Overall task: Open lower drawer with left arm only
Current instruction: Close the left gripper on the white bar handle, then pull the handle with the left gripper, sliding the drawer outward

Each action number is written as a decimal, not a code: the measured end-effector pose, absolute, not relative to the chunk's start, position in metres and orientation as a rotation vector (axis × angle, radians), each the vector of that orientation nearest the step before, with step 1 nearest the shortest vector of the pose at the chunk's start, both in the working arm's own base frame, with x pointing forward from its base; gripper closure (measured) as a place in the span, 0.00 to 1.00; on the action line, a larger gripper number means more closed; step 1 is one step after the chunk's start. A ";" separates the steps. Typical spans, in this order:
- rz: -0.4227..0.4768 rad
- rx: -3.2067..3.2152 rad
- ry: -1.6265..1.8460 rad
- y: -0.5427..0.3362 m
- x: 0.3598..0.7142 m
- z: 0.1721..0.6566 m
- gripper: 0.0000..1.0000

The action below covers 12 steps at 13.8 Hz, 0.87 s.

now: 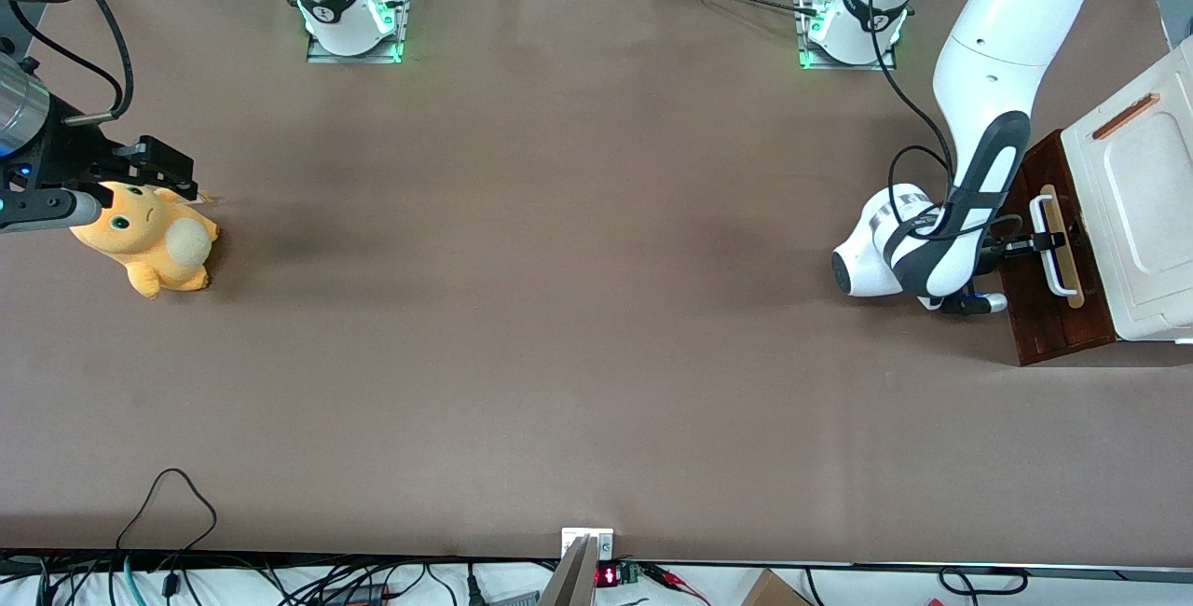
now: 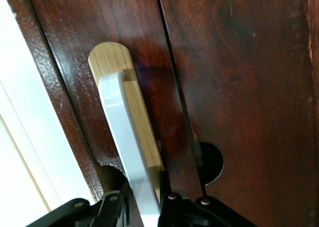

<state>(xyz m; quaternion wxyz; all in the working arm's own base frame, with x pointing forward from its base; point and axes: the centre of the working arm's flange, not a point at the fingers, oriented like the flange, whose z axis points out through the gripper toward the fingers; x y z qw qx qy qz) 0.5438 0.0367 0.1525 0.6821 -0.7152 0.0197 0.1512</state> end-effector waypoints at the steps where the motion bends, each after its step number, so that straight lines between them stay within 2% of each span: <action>1: 0.336 -1.604 0.040 0.037 0.544 0.153 0.78; 12: 0.330 -1.604 0.034 0.037 0.544 0.153 0.78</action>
